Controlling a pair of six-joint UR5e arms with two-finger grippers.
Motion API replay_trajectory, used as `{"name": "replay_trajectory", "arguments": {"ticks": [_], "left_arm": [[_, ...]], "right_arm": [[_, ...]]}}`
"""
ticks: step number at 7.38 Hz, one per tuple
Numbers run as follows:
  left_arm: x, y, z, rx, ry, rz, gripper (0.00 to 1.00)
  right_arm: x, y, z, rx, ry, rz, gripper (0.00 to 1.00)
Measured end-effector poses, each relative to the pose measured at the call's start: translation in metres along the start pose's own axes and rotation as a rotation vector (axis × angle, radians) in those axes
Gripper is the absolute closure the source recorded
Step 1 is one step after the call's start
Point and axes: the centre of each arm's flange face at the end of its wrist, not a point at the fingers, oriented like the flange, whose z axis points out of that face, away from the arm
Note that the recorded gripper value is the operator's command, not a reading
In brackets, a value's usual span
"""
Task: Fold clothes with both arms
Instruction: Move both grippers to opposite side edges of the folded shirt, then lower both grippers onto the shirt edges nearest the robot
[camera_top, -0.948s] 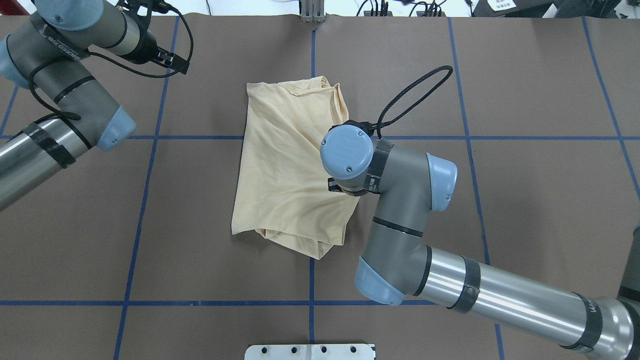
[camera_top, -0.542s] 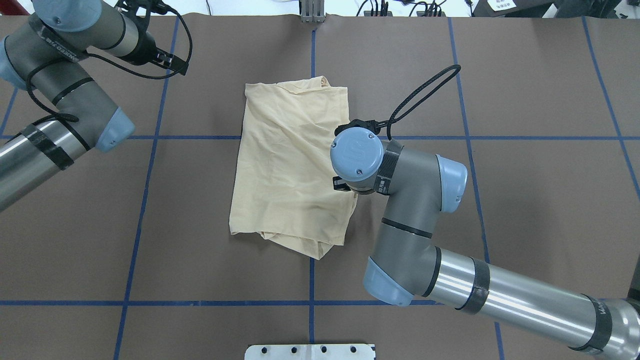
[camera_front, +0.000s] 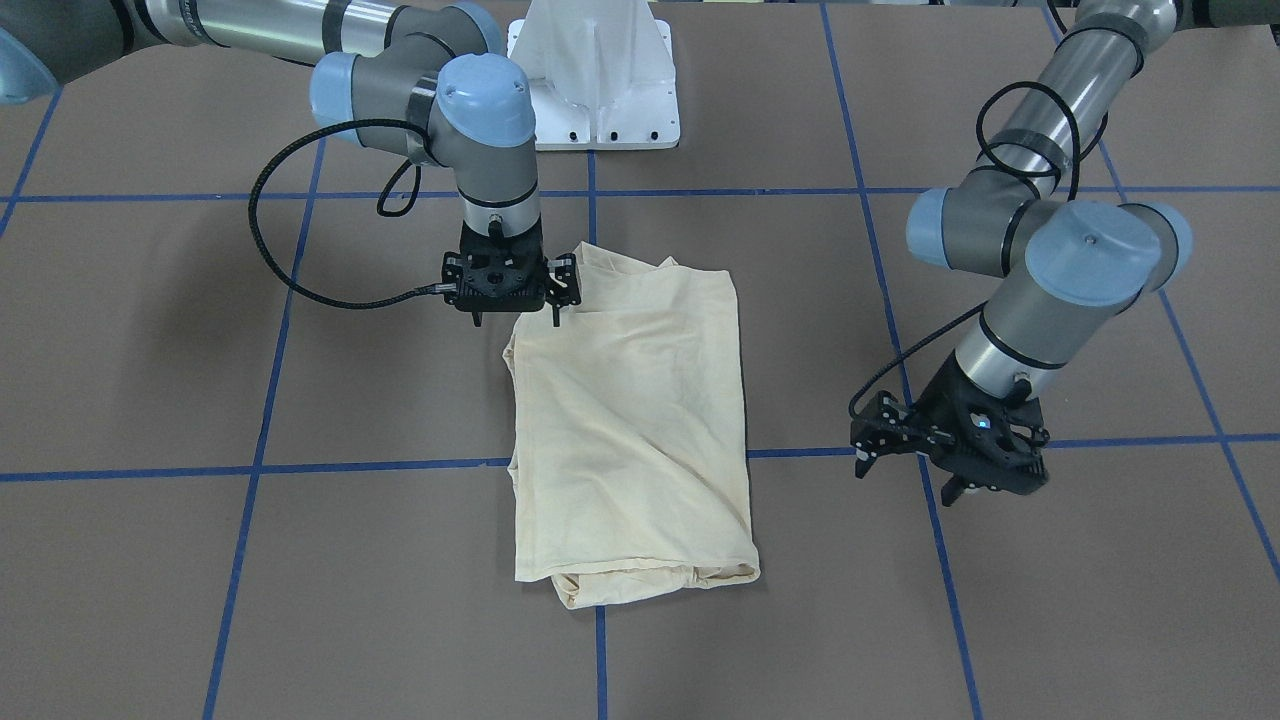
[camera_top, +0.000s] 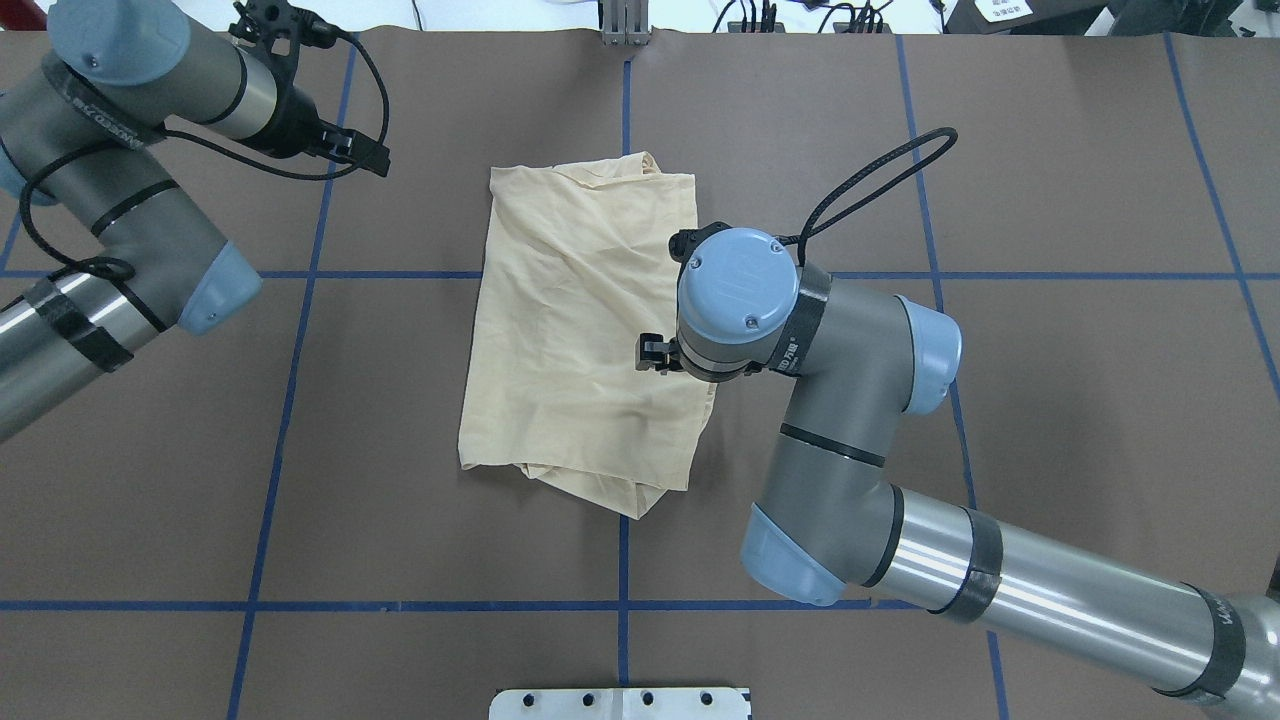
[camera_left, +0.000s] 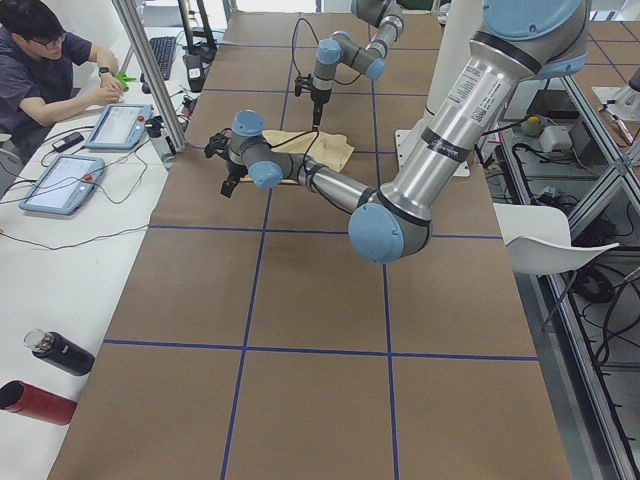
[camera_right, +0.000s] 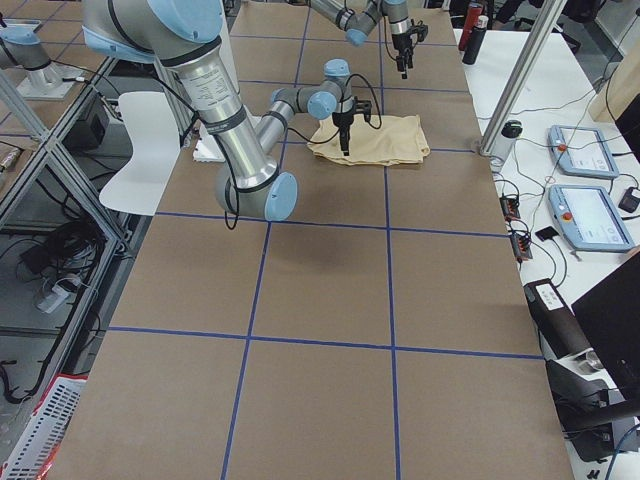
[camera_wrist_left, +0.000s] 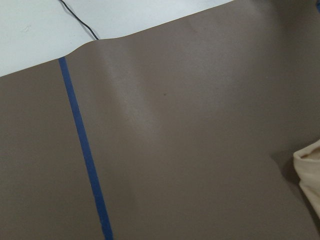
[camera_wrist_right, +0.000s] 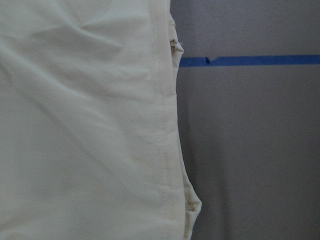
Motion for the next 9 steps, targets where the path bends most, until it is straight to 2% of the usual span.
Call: {"name": "replay_trajectory", "arguments": {"ticks": [2,3,5,6,7,8,9], "left_arm": [[0.053,0.070,-0.009,-0.047,0.090,-0.088,0.00],[0.085,0.100,-0.004,-0.070,0.114,-0.155,0.00],[0.145,0.155,0.020,-0.109,0.117,-0.291,0.00],[0.163,0.175,0.031,-0.130,0.105,-0.340,0.07],[0.173,0.188,0.037,-0.153,0.081,-0.370,0.24],[0.179,0.194,0.039,-0.171,0.062,-0.388,0.34],[0.183,0.198,0.040,-0.181,0.054,-0.402,0.38]], "right_arm": [[0.032,0.007,-0.013,-0.003,-0.017,0.004,0.00],[0.048,0.011,-0.015,-0.003,-0.018,0.002,0.00],[0.071,0.015,-0.013,0.004,-0.026,0.000,0.00],[0.077,0.015,-0.011,0.007,-0.032,-0.001,0.00],[0.081,0.016,-0.009,0.008,-0.035,-0.001,0.00],[0.082,0.016,-0.009,0.009,-0.036,-0.001,0.00],[0.082,0.016,-0.009,0.009,-0.037,-0.002,0.00]]}}
